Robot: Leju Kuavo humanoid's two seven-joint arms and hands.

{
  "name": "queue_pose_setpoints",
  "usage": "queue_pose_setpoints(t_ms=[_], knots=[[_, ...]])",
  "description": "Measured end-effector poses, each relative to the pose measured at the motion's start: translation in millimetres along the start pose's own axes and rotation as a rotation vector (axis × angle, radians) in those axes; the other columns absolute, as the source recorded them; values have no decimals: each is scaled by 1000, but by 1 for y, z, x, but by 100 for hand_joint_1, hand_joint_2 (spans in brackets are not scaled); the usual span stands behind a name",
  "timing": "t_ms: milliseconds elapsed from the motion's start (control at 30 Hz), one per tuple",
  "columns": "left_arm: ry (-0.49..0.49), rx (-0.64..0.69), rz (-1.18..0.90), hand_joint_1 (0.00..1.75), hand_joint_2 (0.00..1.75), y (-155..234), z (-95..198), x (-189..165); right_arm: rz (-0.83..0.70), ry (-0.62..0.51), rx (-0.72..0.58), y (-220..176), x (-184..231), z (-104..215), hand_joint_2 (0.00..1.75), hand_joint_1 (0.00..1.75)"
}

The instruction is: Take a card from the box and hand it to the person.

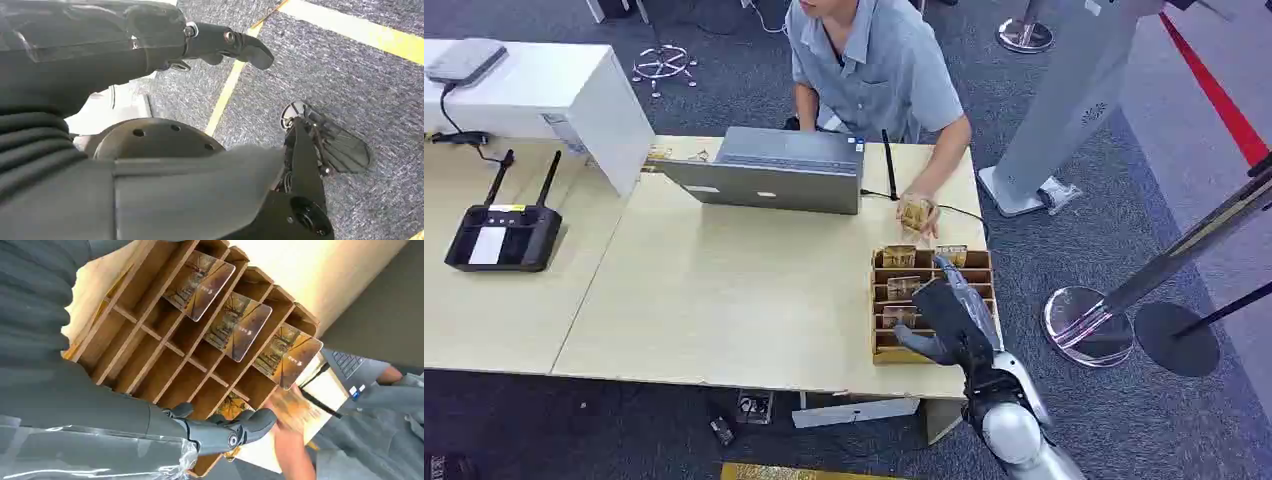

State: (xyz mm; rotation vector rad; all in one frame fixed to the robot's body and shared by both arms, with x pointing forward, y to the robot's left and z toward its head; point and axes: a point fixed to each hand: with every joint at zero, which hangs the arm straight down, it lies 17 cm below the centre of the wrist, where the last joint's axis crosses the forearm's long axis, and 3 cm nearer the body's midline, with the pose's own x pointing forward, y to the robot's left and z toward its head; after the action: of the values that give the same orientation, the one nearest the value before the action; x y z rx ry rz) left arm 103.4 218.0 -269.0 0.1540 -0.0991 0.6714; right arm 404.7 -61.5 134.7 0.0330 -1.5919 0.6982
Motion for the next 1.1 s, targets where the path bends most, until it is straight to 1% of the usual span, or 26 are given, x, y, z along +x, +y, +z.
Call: queue_pose_setpoints(t_ms=[133, 267, 467, 633, 700, 767, 867, 933, 1033, 1067, 1100], knots=[[-3, -1, -2, 0, 175, 0, 0, 0, 10, -5, -11, -2, 1, -1, 175, 0], [-4, -3, -6, 0, 175, -1, 0, 0, 62, -37, -40, -7, 6, -2, 175, 0], [-3, -3, -5, 0, 175, -1, 0, 0, 91, -48, -43, -8, 8, -2, 175, 0], [-4, -5, -4, 0, 175, -1, 0, 0, 209, -50, -68, -13, 8, -4, 175, 0], [-3, -7, -5, 0, 175, -2, 0, 0, 277, -53, -82, -16, 9, -5, 175, 0], [-4, -9, -5, 0, 175, -2, 0, 0, 384, -57, -108, -22, 11, -7, 175, 0], [-5, -15, -15, 0, 175, -2, 0, 1, 637, -70, -177, -40, 22, -14, 175, 0], [-3, -26, -26, 0, 175, -4, 0, 1, 778, -97, -211, -45, 36, -20, 175, 0], [-9, -30, -51, 0, 175, -2, -1, 4, 866, -133, -230, -45, 56, -30, 175, 0], [-12, -30, -52, 0, 175, -1, -1, 5, 885, -142, -233, -46, 62, -33, 175, 42], [-15, -31, -54, 0, 175, -1, -1, 6, 909, -148, -233, -48, 67, -37, 175, 143]])
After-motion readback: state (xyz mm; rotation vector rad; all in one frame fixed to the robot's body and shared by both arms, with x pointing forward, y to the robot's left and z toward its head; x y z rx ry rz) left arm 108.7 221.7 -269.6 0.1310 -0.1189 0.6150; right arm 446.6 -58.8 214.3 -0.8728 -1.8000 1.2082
